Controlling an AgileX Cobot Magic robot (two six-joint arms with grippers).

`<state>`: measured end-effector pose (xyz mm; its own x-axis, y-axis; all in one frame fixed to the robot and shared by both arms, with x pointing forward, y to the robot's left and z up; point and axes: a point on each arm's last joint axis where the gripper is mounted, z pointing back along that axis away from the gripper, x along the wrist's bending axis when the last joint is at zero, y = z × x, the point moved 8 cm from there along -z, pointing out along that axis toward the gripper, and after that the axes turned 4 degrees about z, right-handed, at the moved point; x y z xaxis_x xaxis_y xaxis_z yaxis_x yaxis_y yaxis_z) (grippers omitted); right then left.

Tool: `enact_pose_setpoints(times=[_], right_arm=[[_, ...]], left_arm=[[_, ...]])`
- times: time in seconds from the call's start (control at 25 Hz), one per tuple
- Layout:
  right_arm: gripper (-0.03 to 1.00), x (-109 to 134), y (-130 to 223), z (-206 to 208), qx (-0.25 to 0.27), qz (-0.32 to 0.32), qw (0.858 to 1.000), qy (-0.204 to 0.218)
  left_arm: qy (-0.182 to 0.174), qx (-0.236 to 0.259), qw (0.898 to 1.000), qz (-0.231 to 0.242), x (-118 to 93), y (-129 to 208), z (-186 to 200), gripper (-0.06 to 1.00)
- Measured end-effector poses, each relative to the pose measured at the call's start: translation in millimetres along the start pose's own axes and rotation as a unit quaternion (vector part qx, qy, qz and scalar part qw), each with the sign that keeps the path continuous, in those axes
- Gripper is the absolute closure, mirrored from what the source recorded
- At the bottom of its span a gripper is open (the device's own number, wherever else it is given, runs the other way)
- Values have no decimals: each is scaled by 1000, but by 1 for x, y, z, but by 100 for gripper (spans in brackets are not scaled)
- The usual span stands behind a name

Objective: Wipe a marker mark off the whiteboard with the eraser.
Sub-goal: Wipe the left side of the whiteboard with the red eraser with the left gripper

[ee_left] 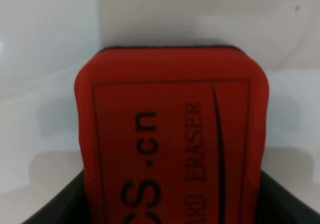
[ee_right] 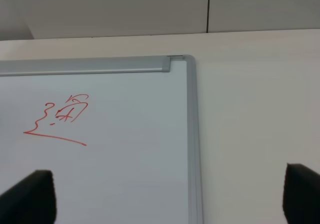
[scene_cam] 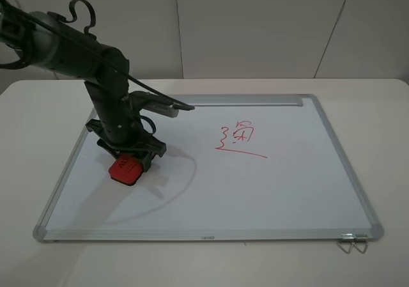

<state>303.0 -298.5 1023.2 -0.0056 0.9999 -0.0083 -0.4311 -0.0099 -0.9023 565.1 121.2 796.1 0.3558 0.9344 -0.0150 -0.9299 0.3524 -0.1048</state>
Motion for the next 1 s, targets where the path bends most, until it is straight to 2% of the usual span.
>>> enact_pose_setpoints(times=[0.24, 0.56, 0.72, 1.0], right_arm=[[14, 0, 0, 0, 0, 0, 1000, 0], [14, -1, 0, 0, 0, 1, 1000, 2], [14, 0, 0, 0, 0, 0, 1000, 0], [14, 0, 0, 0, 0, 0, 1000, 0]], left_arm=[[-2, 11, 1000, 8, 3, 20, 0, 37], [0, -2, 1000, 15, 2, 16, 2, 37], [2, -14, 1000, 16, 1, 5, 5, 37], [13, -102, 995, 13, -6, -52, 32, 37]])
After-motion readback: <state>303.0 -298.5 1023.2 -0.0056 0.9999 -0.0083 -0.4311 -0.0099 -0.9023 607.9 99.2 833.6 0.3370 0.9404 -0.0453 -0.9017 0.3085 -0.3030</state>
